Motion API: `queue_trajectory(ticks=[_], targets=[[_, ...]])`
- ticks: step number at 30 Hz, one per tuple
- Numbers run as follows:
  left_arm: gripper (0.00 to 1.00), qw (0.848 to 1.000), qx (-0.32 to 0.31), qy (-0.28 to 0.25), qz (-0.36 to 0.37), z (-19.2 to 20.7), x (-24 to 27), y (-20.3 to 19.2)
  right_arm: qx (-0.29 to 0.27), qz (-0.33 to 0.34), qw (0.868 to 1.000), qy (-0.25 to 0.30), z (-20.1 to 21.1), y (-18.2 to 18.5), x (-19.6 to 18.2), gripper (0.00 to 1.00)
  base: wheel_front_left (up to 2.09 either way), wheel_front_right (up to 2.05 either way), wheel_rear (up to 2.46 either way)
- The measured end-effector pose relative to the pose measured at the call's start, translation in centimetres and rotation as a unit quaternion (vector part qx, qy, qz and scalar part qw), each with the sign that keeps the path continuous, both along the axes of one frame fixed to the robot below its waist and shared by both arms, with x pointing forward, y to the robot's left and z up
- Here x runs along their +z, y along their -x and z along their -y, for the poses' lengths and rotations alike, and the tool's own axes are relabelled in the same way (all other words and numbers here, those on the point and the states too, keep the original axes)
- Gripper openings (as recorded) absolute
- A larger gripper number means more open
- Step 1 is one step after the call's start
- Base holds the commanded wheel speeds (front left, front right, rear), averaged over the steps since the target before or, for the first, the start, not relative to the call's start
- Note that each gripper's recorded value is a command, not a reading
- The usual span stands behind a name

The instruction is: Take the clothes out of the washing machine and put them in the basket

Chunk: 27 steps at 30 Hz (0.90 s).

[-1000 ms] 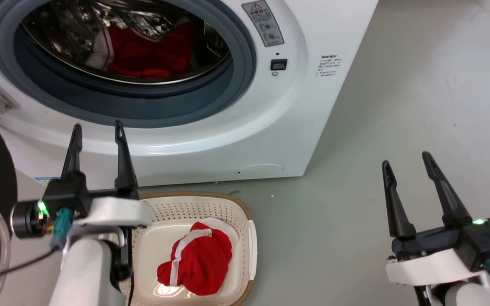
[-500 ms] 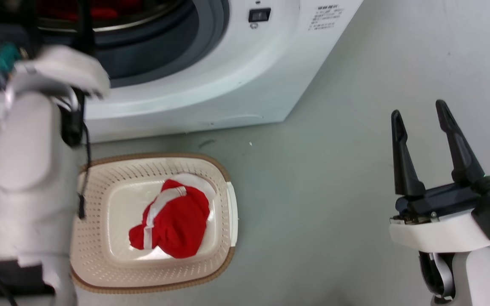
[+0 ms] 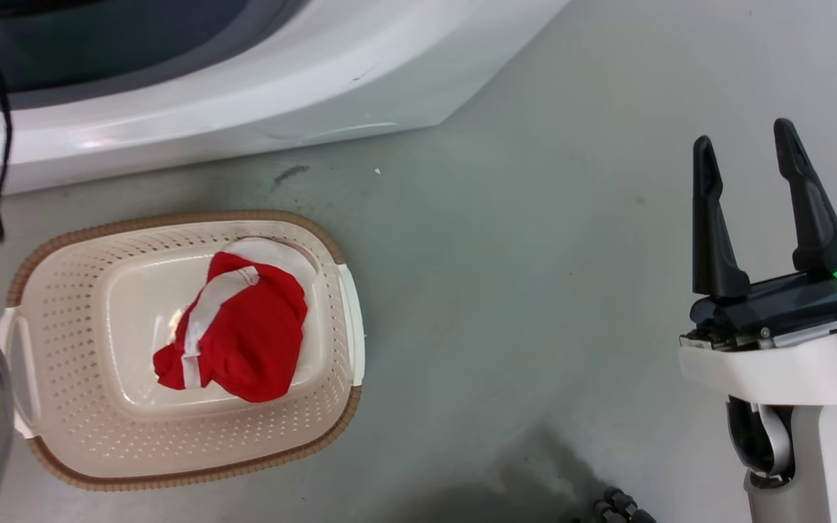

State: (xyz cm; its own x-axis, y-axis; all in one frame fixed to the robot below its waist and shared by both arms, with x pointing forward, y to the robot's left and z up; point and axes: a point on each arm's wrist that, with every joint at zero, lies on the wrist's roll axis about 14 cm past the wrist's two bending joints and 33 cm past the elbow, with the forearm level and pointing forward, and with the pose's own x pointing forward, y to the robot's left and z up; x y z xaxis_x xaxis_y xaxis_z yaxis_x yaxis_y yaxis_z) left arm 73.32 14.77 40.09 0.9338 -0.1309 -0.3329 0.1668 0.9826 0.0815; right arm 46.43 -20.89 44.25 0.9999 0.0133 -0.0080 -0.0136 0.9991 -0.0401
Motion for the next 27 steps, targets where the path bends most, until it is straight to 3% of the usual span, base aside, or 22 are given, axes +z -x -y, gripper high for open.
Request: queue_trajectory(ticks=[10, 16, 27], targets=[[1.0, 0.984, -0.001, -0.034, -0.174, -0.1, -4.2, -1.1, -0.006, -0.018, 1.0, 0.0, 0.5, 0.0, -1.5, 1.0, 0.0, 0.0, 0.0], [1.0, 0.958, 0.008, -0.056, -0.28, -0.5, -7.5, -0.9, -0.015, -0.031, 0.999, 0.002, 1.2, -0.4, -2.9, 1.0, 0.0, 0.0, 0.0], [1.0, 0.944, 0.01, -0.079, -0.319, -1.0, -11.5, -0.6, -0.029, -0.052, 0.998, 0.001, 2.1, -0.4, -4.7, 1.0, 0.0, 0.0, 0.0]])
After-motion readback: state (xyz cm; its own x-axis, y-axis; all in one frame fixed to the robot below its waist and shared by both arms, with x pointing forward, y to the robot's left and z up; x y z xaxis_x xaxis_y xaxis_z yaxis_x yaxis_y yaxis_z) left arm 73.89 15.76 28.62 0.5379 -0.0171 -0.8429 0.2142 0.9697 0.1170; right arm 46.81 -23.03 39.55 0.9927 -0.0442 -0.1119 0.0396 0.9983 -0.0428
